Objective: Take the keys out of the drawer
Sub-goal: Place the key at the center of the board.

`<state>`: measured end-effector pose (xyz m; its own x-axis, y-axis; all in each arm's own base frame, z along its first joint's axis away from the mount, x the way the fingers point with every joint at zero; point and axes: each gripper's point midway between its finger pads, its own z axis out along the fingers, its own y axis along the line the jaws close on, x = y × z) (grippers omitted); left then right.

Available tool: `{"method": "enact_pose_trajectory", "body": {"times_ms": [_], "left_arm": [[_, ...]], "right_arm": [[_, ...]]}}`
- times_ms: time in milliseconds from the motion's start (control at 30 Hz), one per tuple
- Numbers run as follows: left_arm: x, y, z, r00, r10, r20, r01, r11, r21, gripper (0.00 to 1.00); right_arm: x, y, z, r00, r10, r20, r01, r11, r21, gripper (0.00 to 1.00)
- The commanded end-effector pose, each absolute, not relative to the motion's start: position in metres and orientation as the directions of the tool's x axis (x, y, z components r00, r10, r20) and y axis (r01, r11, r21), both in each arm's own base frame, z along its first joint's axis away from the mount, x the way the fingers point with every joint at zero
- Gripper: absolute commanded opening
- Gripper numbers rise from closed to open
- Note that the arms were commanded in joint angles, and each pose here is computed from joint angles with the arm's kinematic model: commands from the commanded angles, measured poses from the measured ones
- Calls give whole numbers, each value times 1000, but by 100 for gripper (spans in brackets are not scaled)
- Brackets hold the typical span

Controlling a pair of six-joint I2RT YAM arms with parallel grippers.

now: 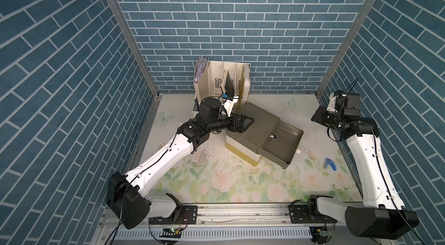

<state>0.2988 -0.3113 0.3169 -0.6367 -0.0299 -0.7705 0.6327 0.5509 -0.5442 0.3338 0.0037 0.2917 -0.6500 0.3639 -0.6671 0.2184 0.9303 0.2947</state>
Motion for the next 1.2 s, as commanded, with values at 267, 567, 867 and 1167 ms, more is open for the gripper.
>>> {"method": "enact_pose_trajectory", "body": {"times_ms": [267,567,867,1167], "left_arm": [[300,-309,293,-625,-22,-780,641,556,-529,100],[301,-310,280,-627,7,-779,645,564,-515,100],[297,-302,287,-574,27,-818,675,581,-455,100],[295,-299,285,-568,38,-822,680,584,-443,100]], "right_arm": [[337,-1,231,-704,380,-600,202,917,344,0],[333,3,170,-751,424,-506,239,889,390,0],[331,13,110,-796,468,-383,278,845,457,0],[328,7,77,-805,496,-326,326,828,455,0]]}}
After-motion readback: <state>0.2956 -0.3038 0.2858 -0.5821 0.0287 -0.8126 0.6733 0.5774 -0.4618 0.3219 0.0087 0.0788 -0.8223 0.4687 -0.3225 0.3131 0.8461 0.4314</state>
